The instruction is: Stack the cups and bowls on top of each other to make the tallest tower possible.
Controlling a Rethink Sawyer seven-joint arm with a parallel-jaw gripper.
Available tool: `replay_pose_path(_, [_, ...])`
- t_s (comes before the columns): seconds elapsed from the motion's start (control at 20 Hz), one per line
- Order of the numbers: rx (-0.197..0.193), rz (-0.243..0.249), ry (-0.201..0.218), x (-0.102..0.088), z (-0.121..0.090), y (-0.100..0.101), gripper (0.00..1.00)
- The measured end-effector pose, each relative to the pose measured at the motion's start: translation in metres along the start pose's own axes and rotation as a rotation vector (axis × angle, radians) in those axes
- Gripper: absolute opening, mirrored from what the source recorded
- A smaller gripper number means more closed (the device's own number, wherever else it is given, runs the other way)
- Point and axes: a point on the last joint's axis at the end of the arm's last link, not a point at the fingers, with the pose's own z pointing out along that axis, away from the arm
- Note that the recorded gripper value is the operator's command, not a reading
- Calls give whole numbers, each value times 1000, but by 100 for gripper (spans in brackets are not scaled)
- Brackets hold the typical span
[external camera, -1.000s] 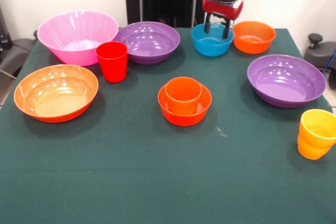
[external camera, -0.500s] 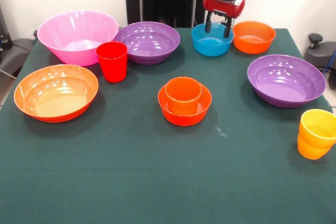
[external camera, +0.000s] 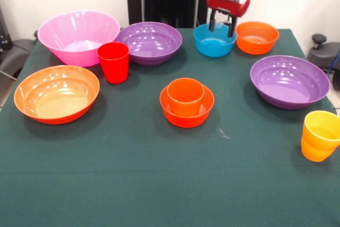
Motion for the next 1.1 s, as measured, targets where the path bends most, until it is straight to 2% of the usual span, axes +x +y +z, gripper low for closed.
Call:
replay_pose_path(0.7, [-20,-26,-28,-6,1,18,100])
replay_pose_path(1.1, [5,-50,-29,3,10,21,100])
